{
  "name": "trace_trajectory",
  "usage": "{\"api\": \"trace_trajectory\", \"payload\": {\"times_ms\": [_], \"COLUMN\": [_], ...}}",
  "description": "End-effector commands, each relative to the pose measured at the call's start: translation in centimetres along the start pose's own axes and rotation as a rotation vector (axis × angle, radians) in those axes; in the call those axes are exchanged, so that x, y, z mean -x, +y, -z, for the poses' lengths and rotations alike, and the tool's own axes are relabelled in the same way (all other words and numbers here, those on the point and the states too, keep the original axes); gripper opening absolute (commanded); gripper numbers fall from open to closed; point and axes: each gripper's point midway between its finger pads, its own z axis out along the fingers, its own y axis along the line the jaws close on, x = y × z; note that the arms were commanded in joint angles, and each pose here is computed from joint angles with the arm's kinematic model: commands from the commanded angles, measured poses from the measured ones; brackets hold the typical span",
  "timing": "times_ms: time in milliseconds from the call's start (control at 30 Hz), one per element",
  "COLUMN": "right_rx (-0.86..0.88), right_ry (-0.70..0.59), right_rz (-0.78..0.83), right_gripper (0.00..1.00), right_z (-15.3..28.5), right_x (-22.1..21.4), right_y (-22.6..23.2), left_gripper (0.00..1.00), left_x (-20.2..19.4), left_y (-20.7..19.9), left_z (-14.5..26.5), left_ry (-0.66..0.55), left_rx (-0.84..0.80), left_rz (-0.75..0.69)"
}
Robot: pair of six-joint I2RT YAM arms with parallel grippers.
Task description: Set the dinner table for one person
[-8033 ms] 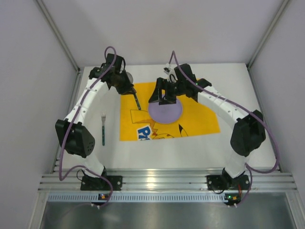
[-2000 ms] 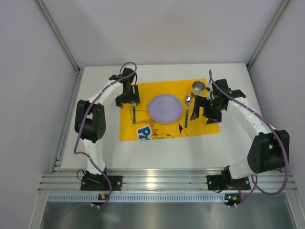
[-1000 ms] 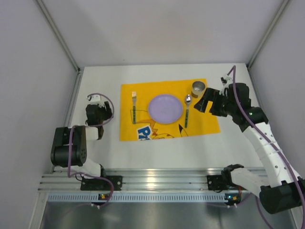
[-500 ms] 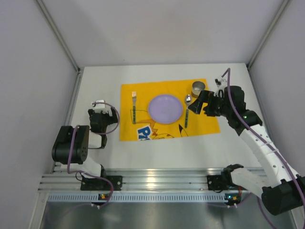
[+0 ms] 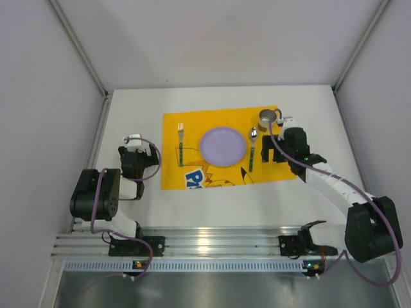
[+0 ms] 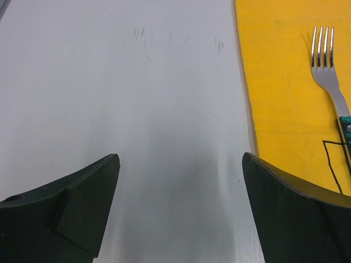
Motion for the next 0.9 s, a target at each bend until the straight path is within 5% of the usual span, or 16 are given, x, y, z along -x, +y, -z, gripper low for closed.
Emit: {"api": "trace_trajectory", "payload": {"times_ms": [0, 333, 500, 567, 867], "right_rx": [-0.24, -0.253, -0.281, -0.253, -0.193], "right_ry": [-0.225, -0.571, -0.57, -0.66, -0.626], "right_rz": [0.126, 0.152, 0.073, 0.096, 0.151], "right_gripper": [1.0, 1.0, 1.0, 1.0, 1.0], "right_z": [-0.4, -0.3, -1.7, -0.7, -1.1], "right_x": [2.5, 3.4, 2.7, 3.1, 2.2], "right_y": [-5.0, -8.8, -11.9, -11.2, -10.1], "left_gripper": [0.98, 0.98, 0.99, 0.98, 0.98], "left_x": [2.9, 2.9, 2.9, 2.8, 2.8], "left_y": [-0.1, -0.2, -0.1, -0.2, -0.2], "left_z": [-0.4, -0.4, -0.4, -0.4, -0.4], "left_ry": [-0.102, -0.102, -0.103, -0.1, -0.1], "left_rx": [-0.003, -0.005, -0.003, -0.006, -0.005], "left_rz": [0.001, 0.001, 0.001, 0.0, 0.001]}}
